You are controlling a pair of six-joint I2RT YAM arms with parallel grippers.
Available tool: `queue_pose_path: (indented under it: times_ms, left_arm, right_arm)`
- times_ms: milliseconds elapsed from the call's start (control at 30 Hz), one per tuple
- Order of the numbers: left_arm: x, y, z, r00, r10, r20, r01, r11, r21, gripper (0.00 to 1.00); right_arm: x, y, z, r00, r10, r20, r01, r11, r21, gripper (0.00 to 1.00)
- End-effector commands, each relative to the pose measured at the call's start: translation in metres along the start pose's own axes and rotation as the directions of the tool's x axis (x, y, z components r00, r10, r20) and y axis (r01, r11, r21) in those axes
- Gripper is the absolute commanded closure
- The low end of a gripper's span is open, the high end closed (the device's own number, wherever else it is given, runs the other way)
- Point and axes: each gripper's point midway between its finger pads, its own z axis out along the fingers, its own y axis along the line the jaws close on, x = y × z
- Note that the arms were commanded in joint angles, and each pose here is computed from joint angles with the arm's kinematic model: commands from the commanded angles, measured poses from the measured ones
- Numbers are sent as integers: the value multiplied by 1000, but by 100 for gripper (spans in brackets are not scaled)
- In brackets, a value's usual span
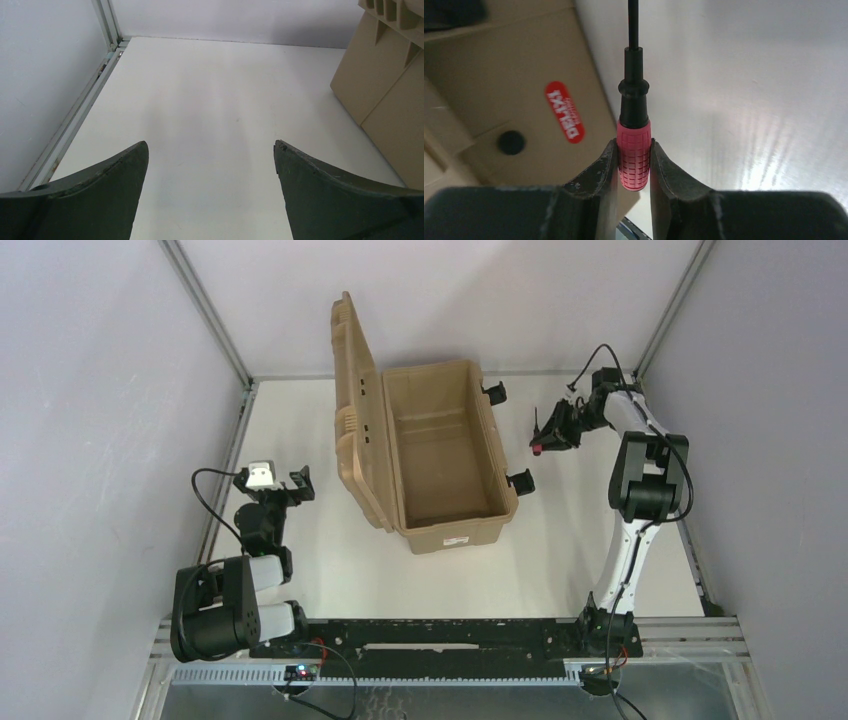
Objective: Put the screwdriver in the bin
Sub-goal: Pick up the screwdriver from the center of the board, then place the screwdriver in the bin.
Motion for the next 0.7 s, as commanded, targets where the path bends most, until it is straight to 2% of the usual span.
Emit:
queue_pose_path:
  times_ms: [0, 233, 667]
  left_arm:
    - [-1, -3, -4, 1000, -2, 12, 2, 1000, 12, 0]
    - [-1, -2, -4, 1000, -2, 14, 2, 1000, 10, 0]
    - [-2, -2, -4, 1000, -2, 15, 2, 1000, 10, 0]
  right_arm:
    - [-23, 75, -50, 994, -38, 98, 57, 977, -208, 91]
    - [-37, 122, -83, 993, -6, 120, 45, 945, -323, 90]
    - [-44, 196, -137, 982, 54, 182, 24, 914, -404, 89]
